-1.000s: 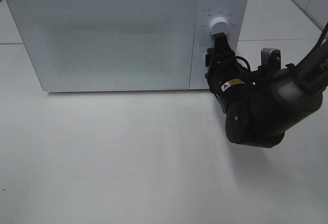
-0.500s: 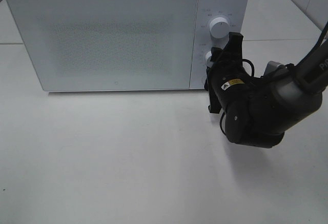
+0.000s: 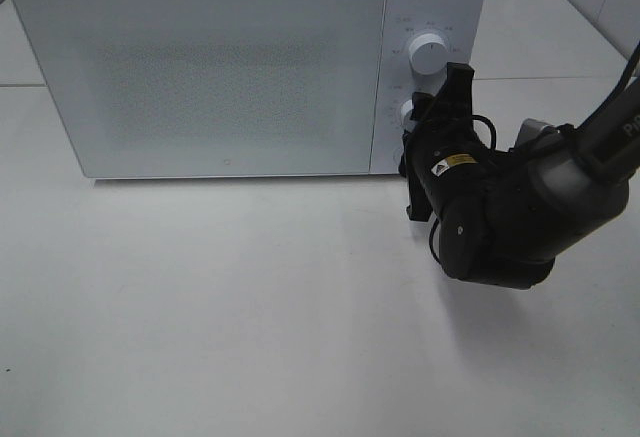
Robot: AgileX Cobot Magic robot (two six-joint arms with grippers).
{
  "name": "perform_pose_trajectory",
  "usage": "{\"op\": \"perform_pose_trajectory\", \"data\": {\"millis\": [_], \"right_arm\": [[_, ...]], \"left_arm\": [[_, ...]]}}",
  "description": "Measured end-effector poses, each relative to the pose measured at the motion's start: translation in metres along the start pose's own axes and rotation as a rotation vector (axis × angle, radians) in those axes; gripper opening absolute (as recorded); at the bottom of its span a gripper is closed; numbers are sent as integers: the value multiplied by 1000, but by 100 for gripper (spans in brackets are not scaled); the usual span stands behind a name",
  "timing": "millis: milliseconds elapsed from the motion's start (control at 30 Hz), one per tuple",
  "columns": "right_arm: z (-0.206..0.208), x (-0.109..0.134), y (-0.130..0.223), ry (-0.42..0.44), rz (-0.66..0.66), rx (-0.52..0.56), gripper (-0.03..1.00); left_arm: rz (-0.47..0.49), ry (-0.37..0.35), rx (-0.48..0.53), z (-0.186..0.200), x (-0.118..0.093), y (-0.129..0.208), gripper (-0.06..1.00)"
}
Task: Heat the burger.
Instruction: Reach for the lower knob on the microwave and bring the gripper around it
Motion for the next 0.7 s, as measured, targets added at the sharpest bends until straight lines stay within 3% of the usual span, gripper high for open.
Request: {"op": "perform_pose_trajectory", "data": {"millis": [400, 700], "right_arm": [[0, 0, 0, 0, 35, -1, 46], [13, -4, -4, 30, 114, 22, 74]], "left_arm": [[0, 0, 0, 0, 0, 0, 97], [0, 0, 0, 0, 0, 0, 97]]}}
Point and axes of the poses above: a point on each arm's last joint axis where the gripper is mounted, z pointing back along that axis away from the gripper, x along the wrist's bending axis when the last joint is at zero, y = z × x, the point moved 9 cm from there along -z, pointing out along that axis toward the gripper, and after that the axes turned 10 degrees about -z, right-handed, at the moved point
